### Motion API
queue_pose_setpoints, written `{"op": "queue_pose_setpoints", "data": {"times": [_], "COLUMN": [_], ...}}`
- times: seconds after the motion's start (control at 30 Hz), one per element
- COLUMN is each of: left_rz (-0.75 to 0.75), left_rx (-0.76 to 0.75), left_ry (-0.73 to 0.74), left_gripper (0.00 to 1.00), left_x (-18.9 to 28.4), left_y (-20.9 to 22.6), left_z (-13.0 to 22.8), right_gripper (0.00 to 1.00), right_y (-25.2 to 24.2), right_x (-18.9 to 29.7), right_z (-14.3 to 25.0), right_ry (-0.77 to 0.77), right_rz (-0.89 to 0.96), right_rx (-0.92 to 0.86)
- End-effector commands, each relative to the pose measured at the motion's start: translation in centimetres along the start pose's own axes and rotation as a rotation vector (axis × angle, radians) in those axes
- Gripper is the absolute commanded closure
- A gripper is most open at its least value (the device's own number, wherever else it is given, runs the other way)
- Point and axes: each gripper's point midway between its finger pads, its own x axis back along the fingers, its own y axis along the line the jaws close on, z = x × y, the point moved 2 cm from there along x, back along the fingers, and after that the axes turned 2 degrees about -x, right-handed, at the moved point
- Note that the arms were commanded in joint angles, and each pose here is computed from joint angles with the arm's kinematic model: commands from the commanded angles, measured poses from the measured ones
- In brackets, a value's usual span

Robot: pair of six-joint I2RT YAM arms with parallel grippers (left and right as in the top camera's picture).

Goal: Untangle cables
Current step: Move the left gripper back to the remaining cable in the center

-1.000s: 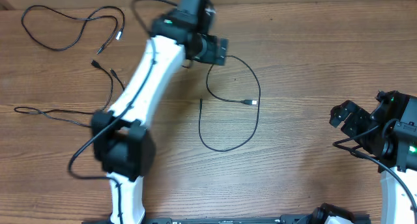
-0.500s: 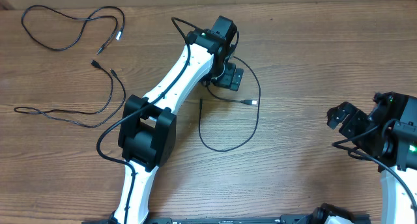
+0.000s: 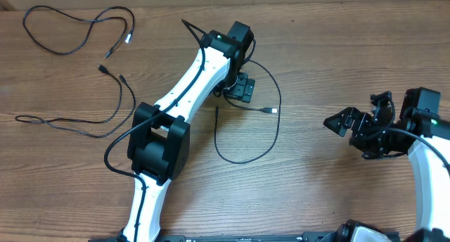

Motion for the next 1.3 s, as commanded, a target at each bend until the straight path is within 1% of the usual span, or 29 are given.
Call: {"op": "queue_pose_setpoints", "data": {"times": [0.0,0.1,0.3,0.47,0.6,0.77,0.9,1.27], "left_rz": [-0.06,-0.067,-0.073,-0.074,-0.077,-0.08,-0.08,-0.074], "left_rx": [0.029,0.034,0.058,0.065,0.071,0.077,0.095,0.096], "left_ry": [0.005,0.02,0.045,0.076,0.09,0.102,0.1,0.073], "left_gripper": [0.0,0.0,0.0,0.0,0.0,0.0,0.0,0.0], "left_x": [-0.2,-0.3,-0.9,-2.1,-2.5,-3.4,-3.6,-3.7], "left_y": [1.3,1.6,2.0,2.1,2.5,2.8,2.8,2.7], "left_z": [0.0,0.3,0.9,1.8,2.1,2.6,2.6,2.0], "right_gripper": [0.0,0.0,0.0,0.0,0.0,0.0,0.0,0.0], "right_y": [0.6,0.2,0.7,2.5,3.2,4.4,3.5,3.2], "right_x": [-0.8,-1.4,-2.7,-4.8,-6.1,-7.1,-7.8,-9.1], "right_z": [0.1,0.1,0.4,1.1,0.8,1.4,1.3,1.9], "right_ry": [0.046,0.07,0.119,0.171,0.166,0.185,0.168,0.162], "right_rz": [-0.082,-0.081,-0.117,-0.127,-0.083,-0.084,-0.006,-0.033], "right_rx": [0.044,0.029,0.076,0.165,0.162,0.222,0.174,0.15]}}
